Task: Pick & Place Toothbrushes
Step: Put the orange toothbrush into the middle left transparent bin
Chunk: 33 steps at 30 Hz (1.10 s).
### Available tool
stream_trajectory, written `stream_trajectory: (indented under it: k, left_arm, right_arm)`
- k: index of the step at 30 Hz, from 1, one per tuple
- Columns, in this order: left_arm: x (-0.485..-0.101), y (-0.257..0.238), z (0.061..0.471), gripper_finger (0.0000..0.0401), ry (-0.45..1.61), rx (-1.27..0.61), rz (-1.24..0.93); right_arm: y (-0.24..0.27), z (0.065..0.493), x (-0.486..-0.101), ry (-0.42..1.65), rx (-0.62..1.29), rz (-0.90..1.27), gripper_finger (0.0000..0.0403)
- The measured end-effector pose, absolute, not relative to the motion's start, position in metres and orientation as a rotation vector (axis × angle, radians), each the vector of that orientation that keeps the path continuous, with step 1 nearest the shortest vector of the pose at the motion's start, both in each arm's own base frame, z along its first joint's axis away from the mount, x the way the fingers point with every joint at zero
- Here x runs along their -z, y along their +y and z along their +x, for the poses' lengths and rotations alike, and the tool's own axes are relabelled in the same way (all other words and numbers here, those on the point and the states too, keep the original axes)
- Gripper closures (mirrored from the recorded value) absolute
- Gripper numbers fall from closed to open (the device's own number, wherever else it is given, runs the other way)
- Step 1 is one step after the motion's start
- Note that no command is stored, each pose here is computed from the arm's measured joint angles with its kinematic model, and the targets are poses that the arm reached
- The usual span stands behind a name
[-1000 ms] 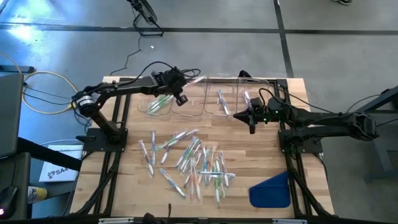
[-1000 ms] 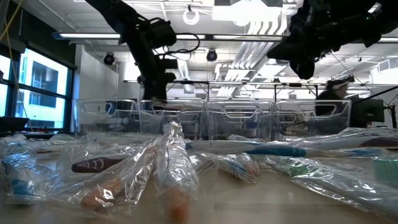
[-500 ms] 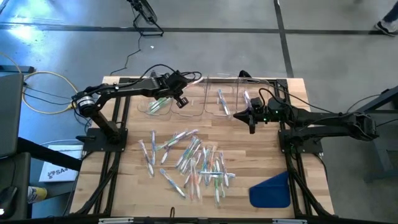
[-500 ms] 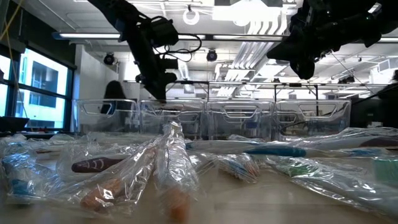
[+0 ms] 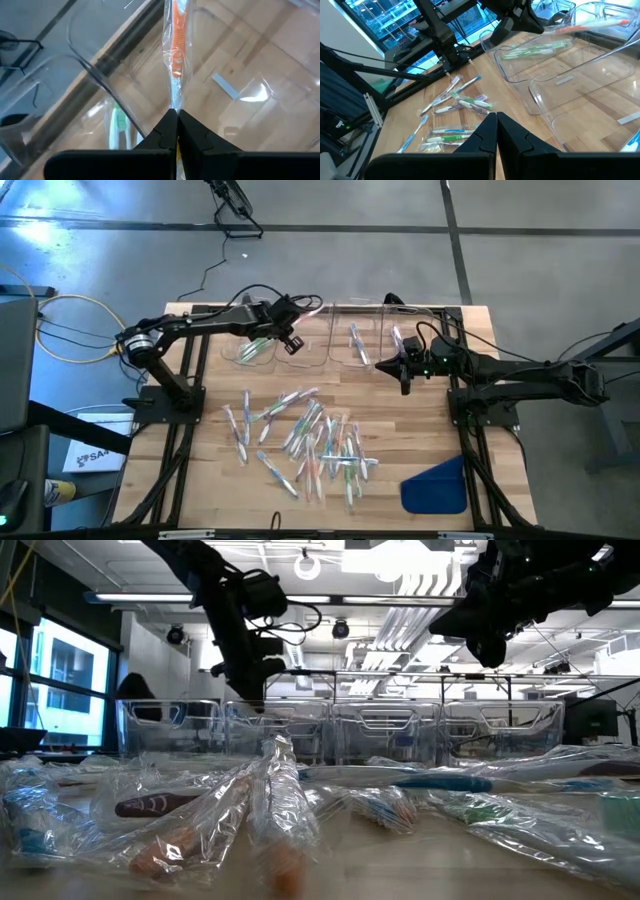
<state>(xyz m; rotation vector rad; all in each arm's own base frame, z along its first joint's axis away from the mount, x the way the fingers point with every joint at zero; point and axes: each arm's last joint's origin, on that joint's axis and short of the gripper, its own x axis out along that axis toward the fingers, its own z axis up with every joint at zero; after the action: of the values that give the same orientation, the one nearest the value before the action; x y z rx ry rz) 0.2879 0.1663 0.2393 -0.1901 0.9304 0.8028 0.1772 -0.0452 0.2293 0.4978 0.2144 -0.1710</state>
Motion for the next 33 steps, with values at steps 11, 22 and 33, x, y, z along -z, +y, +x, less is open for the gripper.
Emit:
stream_trajectory:
  k: [11,22,33]
  left_arm:
    - [-0.217,0.171,0.3,0.0401,0.951,-0.755,-0.251]
    - [-0.212,0.172,0.303,0.0394,0.959,-0.731,-0.253]
    - [-0.212,0.172,0.303,0.0309,0.977,-0.688,-0.202]
  right_arm:
    - [-0.045,0.177,-0.228,0.227,0.171,0.504,0.0401]
    - [-0.045,0.177,-0.227,0.236,0.176,0.503,0.0401]
    - [-0.045,0.177,-0.227,0.236,0.176,0.503,0.0401]
